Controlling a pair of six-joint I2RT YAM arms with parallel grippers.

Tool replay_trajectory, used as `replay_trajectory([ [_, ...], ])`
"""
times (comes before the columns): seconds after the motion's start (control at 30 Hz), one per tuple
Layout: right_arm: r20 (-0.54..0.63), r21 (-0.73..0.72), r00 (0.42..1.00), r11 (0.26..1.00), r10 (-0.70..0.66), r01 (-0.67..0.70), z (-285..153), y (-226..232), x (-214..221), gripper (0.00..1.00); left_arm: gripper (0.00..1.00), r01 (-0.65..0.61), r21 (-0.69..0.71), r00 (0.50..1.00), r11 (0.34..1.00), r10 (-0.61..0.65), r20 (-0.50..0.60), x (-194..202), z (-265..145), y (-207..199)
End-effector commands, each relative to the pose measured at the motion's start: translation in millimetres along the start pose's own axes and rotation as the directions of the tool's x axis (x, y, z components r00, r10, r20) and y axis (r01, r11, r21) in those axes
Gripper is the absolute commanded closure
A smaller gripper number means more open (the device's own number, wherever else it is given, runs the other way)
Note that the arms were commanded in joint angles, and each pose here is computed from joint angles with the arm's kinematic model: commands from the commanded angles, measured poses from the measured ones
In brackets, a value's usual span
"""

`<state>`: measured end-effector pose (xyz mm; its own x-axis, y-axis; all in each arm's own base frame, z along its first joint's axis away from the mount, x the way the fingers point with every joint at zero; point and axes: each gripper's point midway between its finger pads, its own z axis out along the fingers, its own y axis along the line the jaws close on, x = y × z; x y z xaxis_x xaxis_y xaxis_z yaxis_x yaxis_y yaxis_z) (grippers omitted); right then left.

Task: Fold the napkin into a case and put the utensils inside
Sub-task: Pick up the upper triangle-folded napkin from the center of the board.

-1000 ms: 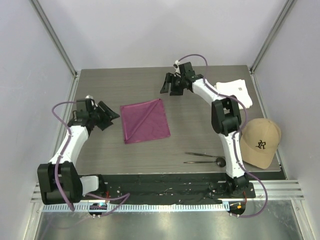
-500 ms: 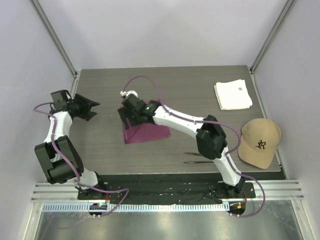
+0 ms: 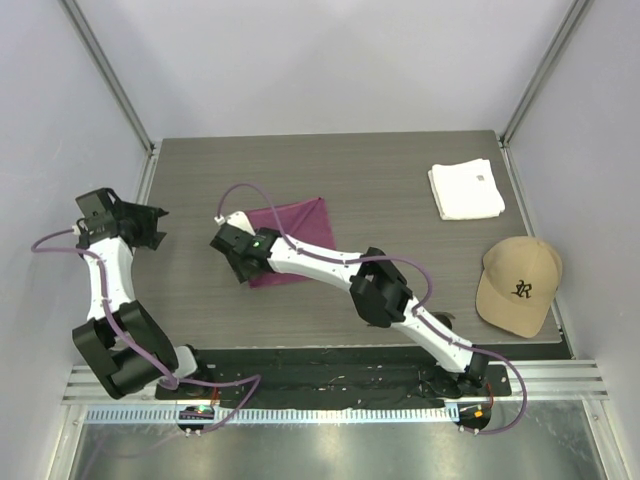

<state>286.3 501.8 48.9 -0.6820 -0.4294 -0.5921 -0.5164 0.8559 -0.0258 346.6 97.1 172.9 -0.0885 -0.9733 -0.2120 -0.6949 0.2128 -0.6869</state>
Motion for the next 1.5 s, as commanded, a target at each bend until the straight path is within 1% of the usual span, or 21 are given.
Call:
replay_trajectory([
  [0.0, 0.067, 0.016, 0.997, 1.000, 0.025, -0.026, -16, 2, -23, 0.44, 0.44, 0.015, 0.006, 0.999, 1.000, -0.015, 0.028, -11, -5, -3],
  [0.13, 0.063, 0.010, 0.998, 1.000, 0.017, -0.017, -16, 7, -20, 0.44, 0.45, 0.052, 0.039, 0.998, 0.998, -0.053, 0.024, -16, -5, -7],
  [0.33, 0.042, -0.029, 0.999, 1.000, 0.002, -0.001, -11, 21, -10, 0.44, 0.46, 0.060, 0.053, 0.998, 0.997, -0.060, -0.011, -15, -1, -10],
  [0.47, 0.021, -0.037, 1.000, 0.999, -0.010, 0.010, -6, 24, -2, 0.44, 0.46, 0.059, 0.054, 0.998, 0.997, -0.058, -0.014, -15, 1, -9],
  [0.67, -0.001, -0.025, 1.000, 0.999, -0.024, 0.024, 6, 24, 11, 0.48, 0.46, 0.063, 0.047, 0.998, 0.997, -0.061, -0.033, -16, 7, -7],
  [0.77, -0.022, -0.007, 0.999, 0.999, -0.037, 0.037, 14, 20, 21, 0.51, 0.46, 0.055, 0.048, 0.997, 0.997, -0.053, -0.049, -15, 9, -9],
  [0.87, -0.051, 0.002, 0.998, 0.999, -0.042, 0.042, 18, 17, 33, 0.55, 0.46, 0.045, 0.045, 0.998, 0.998, -0.042, -0.052, -15, 9, -9],
  [0.9, -0.055, 0.008, 0.998, 0.999, -0.044, 0.045, 19, 15, 35, 0.58, 0.46, 0.043, 0.049, 0.998, 0.998, -0.040, -0.048, -16, 9, -10],
  [0.97, -0.063, 0.017, 0.997, 0.999, -0.044, 0.045, 18, 12, 39, 0.62, 0.46, 0.043, 0.048, 0.998, 0.998, -0.041, -0.049, -16, 9, -9],
  [1.0, -0.065, 0.018, 0.997, 0.999, -0.046, 0.047, 18, 11, 40, 0.66, 0.46, 0.042, 0.046, 0.998, 0.998, -0.040, -0.049, -16, 10, -8],
  [1.07, -0.071, 0.017, 0.996, 0.999, -0.049, 0.051, 20, 11, 42, 0.69, 0.46, 0.043, 0.050, 0.997, 0.998, -0.040, -0.060, -14, 12, -8],
  [1.1, -0.081, 0.020, 0.995, 0.998, -0.057, 0.059, 20, 10, 45, 0.75, 0.45, 0.041, 0.056, 0.998, 0.998, -0.038, -0.058, -15, 12, -9],
  [1.23, -0.090, 0.029, 0.992, 0.996, -0.083, 0.086, 22, 7, 47, 0.87, 0.45, 0.018, 0.081, 0.996, 0.997, -0.011, -0.085, -12, 17, -12],
  [1.27, -0.083, 0.028, 0.993, 0.996, -0.082, 0.085, 18, 6, 44, 0.95, 0.45, 0.003, 0.095, 0.996, 0.995, 0.006, -0.093, -11, 17, -14],
  [1.3, -0.073, 0.027, 0.993, 0.995, -0.093, 0.095, 16, 6, 41, 0.97, 0.44, -0.002, 0.102, 0.994, 0.995, 0.013, -0.107, -9, 21, -12],
  [1.33, -0.063, 0.019, 0.993, 0.995, -0.101, 0.102, 13, 8, 37, 0.98, 0.44, -0.020, 0.134, 0.994, 0.991, 0.035, -0.108, -9, 23, -17],
  [1.4, -0.029, -0.013, 0.993, 0.993, -0.115, 0.115, 1, 11, 22, 0.99, 0.40, -0.070, 0.171, 0.983, 0.983, 0.096, -0.153, 3, 31, -22],
  [1.47, 0.004, -0.045, 0.991, 0.990, -0.130, 0.130, -13, 15, 8, 0.99, 0.36, -0.139, 0.197, 0.961, 0.970, 0.180, -0.208, 25, 41, -28],
])
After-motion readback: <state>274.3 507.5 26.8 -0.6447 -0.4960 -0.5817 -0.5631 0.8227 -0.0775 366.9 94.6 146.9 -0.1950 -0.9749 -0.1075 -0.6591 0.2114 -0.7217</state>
